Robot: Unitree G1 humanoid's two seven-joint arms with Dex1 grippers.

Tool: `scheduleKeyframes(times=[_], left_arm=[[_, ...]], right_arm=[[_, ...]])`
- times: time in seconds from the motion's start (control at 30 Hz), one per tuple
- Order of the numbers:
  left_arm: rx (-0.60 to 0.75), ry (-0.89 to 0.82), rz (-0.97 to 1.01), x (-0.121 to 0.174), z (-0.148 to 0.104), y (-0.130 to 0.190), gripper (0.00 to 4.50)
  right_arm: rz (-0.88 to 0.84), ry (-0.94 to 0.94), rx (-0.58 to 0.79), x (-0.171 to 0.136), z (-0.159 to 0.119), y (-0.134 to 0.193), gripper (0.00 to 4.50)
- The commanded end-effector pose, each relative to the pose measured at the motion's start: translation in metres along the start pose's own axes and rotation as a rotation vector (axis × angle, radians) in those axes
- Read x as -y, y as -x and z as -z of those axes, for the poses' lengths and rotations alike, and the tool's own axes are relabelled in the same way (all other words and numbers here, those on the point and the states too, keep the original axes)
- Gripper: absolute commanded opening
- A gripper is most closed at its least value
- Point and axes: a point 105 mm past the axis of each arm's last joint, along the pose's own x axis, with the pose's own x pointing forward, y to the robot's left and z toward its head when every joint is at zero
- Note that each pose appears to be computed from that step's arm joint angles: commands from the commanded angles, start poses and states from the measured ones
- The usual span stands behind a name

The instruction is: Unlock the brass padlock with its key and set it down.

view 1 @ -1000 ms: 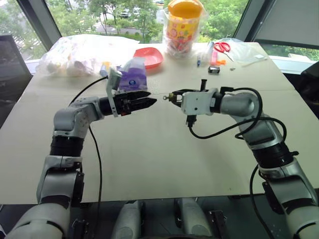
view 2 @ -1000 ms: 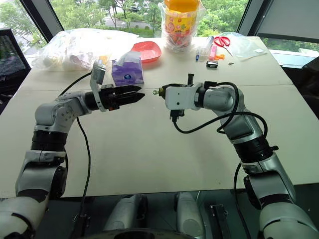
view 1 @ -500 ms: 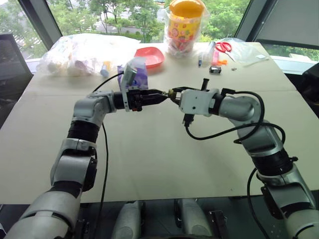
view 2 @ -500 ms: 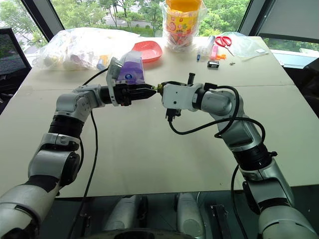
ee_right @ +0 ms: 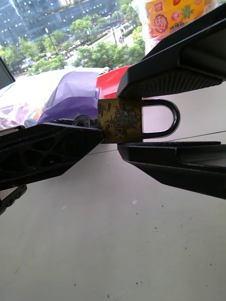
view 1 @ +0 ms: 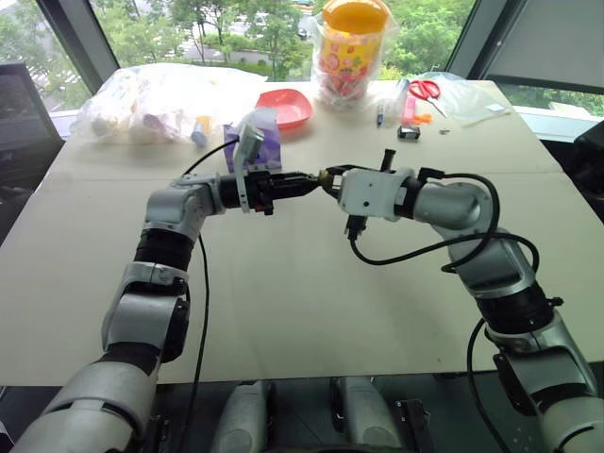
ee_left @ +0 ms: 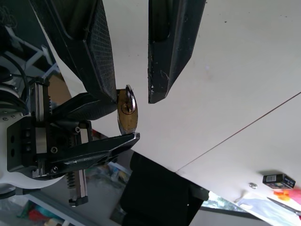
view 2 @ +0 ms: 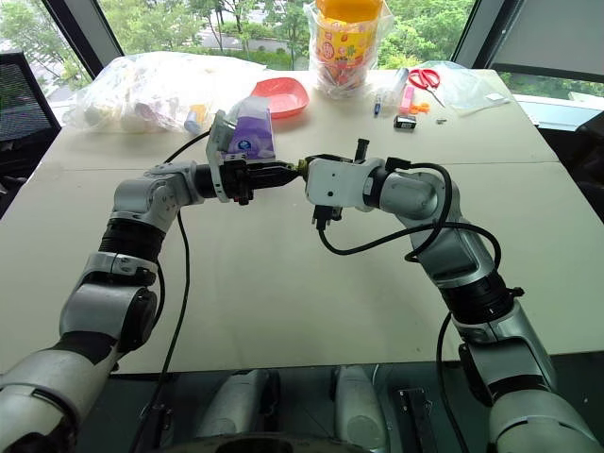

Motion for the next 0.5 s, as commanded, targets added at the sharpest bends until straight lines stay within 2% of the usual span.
scheduleKeyframes(times=[0.03,0.2,0.23,0.3,0.5], left_arm=[[0.042,-0.049,0.021,0.004,-0.021,-0.001,1.05],[0.05,-0.042,0.022,0.004,-0.022,-0.001,1.05],[0.048,-0.042,0.023,0.004,-0.021,-0.001,0.47],[0.031,-0.044,0.025,0.004,-0.017,0.0,0.01],[-0.024,-0.064,0.017,0.003,-0.006,0.002,0.01]], right_arm=[[0.033,0.036,0.04,0.006,-0.014,0.004,0.69],[0.03,0.036,0.039,0.005,-0.014,0.004,0.69],[0.031,0.034,0.04,0.005,-0.014,0.004,0.69],[0.031,0.034,0.04,0.005,-0.014,0.005,0.69],[0.035,0.031,0.038,0.005,-0.014,0.005,0.69]])
